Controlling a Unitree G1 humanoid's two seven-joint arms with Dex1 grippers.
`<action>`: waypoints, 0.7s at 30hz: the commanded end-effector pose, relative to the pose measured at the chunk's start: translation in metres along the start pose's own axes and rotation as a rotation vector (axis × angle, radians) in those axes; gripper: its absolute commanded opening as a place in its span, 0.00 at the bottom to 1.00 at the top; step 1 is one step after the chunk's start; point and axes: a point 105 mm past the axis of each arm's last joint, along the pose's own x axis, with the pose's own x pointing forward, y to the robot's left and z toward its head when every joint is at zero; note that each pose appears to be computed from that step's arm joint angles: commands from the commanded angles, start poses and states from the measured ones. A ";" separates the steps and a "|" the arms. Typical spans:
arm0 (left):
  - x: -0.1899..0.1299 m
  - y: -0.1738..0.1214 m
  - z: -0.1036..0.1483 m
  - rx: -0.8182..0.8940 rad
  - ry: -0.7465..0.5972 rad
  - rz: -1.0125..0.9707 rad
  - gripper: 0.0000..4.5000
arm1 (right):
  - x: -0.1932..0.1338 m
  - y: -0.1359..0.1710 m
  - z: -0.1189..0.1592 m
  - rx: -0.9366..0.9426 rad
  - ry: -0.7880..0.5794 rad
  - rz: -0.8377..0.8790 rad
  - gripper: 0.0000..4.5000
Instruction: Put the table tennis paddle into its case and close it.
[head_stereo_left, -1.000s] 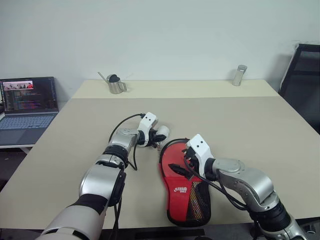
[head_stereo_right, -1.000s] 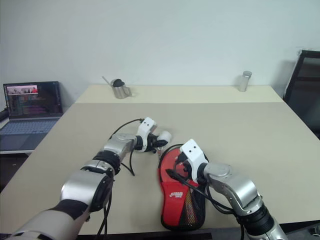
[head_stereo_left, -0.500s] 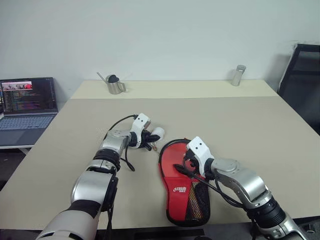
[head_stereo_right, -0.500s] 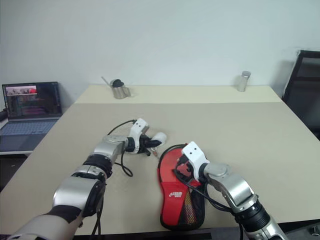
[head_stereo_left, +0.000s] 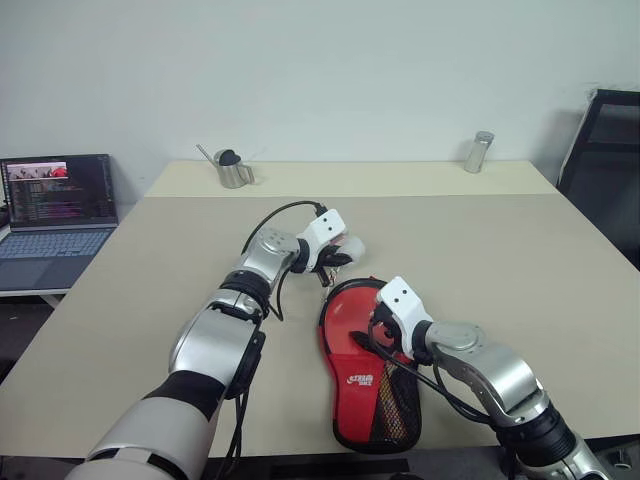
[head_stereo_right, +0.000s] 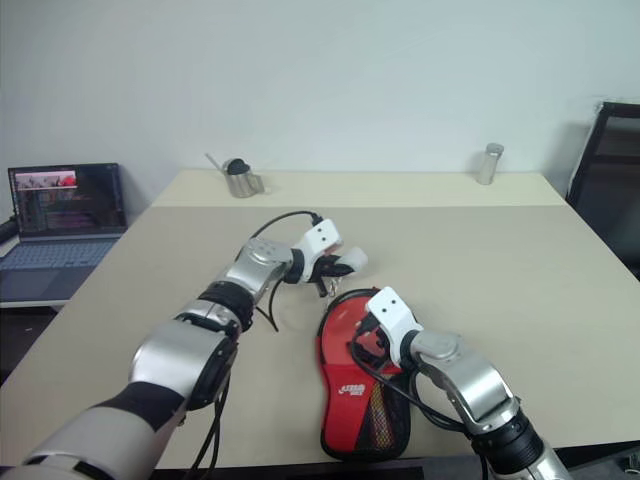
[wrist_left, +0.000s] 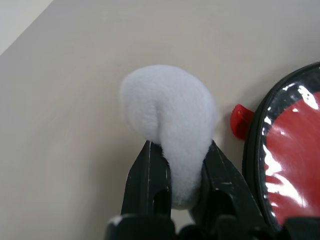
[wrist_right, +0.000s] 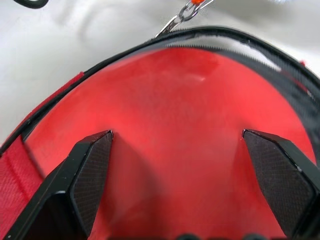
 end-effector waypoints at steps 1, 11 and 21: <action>0.002 0.010 0.044 0.100 -0.097 0.065 0.06 | 0.000 0.006 -0.029 0.046 0.122 0.011 1.00; 0.038 -0.021 0.058 0.143 -0.149 0.086 0.06 | -0.003 0.013 -0.031 0.061 0.139 0.008 1.00; 0.071 -0.078 0.083 0.294 -0.194 -0.055 0.06 | -0.002 0.024 -0.032 0.083 0.144 -0.006 1.00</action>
